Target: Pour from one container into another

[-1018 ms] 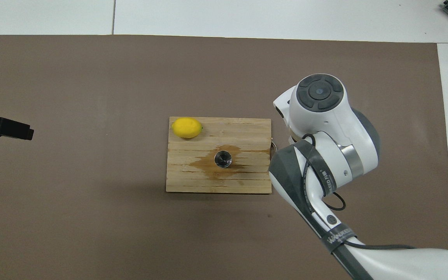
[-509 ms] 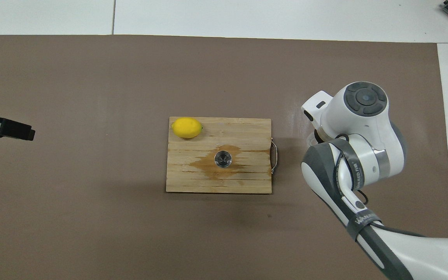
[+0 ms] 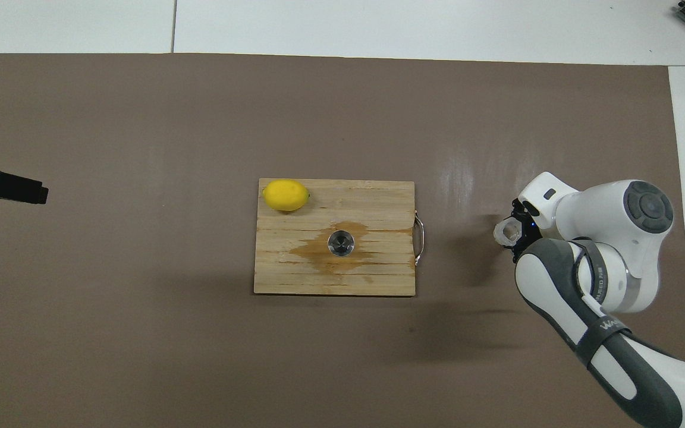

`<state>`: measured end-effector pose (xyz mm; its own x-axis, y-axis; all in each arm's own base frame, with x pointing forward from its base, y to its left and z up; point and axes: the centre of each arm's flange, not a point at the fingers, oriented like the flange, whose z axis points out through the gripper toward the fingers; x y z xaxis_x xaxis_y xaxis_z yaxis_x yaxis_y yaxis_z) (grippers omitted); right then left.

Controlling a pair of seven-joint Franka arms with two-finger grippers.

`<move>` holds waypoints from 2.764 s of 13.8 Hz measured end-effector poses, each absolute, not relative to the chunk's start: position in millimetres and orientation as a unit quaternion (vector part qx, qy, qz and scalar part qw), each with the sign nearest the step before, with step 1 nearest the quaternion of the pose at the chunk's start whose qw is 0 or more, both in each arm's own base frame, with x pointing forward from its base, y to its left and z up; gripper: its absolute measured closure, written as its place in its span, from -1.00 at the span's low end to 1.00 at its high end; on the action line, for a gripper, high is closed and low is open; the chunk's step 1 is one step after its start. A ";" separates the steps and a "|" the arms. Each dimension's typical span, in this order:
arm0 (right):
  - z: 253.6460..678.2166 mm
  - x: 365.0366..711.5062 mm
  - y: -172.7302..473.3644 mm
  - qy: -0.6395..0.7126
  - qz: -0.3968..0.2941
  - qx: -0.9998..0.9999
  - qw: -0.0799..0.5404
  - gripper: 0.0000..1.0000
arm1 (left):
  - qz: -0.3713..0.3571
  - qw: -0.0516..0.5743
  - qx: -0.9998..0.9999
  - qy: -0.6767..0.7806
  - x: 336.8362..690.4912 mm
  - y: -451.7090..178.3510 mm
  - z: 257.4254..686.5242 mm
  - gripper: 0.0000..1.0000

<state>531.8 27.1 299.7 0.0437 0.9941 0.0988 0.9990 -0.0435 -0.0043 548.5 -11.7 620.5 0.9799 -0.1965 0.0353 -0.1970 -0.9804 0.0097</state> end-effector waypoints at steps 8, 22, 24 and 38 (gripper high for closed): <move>291.4 528.0 27.4 -0.709 -0.037 -0.704 0.032 -0.73 | 0.016 0.007 0.995 -0.094 549.1 -6.2 619.6 -1.00; 418.0 532.1 31.0 -0.669 -0.061 -0.741 0.021 -1.00 | 0.017 0.007 0.995 -0.097 549.4 -9.8 619.7 -1.00; 440.9 539.3 29.2 -0.652 -0.069 -0.755 0.018 -1.00 | 0.019 0.008 0.995 -0.095 549.6 -7.7 620.1 -1.00; 586.0 552.0 28.9 -0.264 -0.064 -0.962 -0.014 -1.00 | 0.026 0.013 0.995 -0.091 551.0 -4.5 621.6 -1.00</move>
<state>552.0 28.9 586.0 0.8526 0.5095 0.1162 0.5058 -0.8605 0.0614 551.0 -4.5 621.6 0.9821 -0.1804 0.0536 -0.1818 -0.9831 0.0222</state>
